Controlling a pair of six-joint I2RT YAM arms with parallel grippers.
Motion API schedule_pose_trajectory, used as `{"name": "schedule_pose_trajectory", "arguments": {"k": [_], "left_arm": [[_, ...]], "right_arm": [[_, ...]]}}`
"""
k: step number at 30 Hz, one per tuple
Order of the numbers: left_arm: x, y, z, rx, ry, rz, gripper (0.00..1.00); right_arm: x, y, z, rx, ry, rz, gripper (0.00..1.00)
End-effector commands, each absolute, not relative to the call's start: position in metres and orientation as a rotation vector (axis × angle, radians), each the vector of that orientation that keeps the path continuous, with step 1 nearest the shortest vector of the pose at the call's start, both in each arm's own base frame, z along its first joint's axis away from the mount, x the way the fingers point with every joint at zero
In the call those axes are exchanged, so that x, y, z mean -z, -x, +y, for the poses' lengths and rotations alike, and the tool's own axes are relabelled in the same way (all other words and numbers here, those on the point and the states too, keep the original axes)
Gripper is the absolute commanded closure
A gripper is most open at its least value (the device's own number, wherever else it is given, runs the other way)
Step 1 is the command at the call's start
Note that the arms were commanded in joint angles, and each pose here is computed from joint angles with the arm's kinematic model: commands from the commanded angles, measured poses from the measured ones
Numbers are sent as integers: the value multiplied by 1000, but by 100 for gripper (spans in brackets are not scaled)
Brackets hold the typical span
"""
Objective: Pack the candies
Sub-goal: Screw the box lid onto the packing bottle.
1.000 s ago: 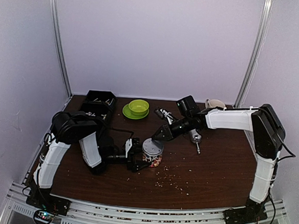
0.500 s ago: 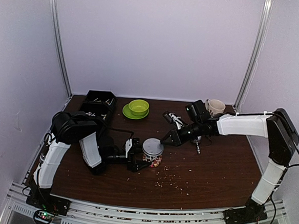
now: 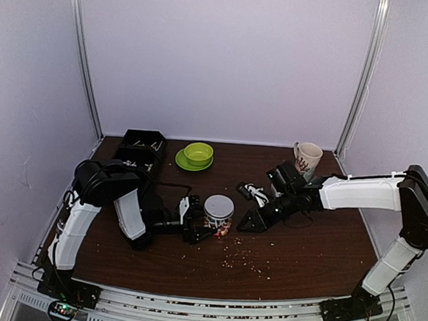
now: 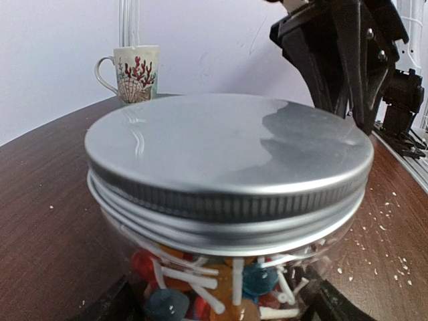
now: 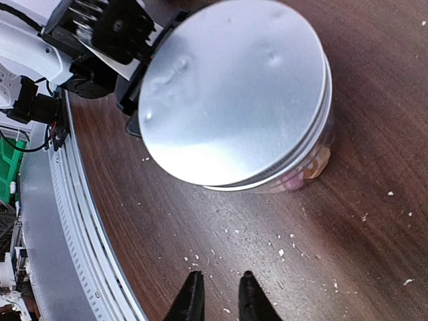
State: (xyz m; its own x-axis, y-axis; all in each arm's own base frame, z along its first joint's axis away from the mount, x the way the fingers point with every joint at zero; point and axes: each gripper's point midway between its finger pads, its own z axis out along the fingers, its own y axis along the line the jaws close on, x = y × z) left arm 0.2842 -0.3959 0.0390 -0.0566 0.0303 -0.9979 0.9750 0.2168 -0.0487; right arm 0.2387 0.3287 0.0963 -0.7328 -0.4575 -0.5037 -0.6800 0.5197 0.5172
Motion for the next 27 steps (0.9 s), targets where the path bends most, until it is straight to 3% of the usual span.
{"name": "schedule_pose_trajectory", "arguments": {"k": [1,5,11,19,27], "left_arm": [[-17,-286,-390,1095,-1025,1456,26],[-17,-283,-391,1106,-1037,1450,26],[-16,-281,-392,1115,-1048,1445,26],[-16,-280,-392,1119,-1054,1440,26],[-16,-280,-393,1120,-1054,1440,25]], "right_arm": [[-142,-260,333,-985,928,2326,76],[-165,-285,341,-963,912,2272,64],[-177,-322,364,-983,948,2259,58],[-166,-345,398,-1065,1035,2260,55],[-142,-333,399,-1125,1083,2301,56]]}}
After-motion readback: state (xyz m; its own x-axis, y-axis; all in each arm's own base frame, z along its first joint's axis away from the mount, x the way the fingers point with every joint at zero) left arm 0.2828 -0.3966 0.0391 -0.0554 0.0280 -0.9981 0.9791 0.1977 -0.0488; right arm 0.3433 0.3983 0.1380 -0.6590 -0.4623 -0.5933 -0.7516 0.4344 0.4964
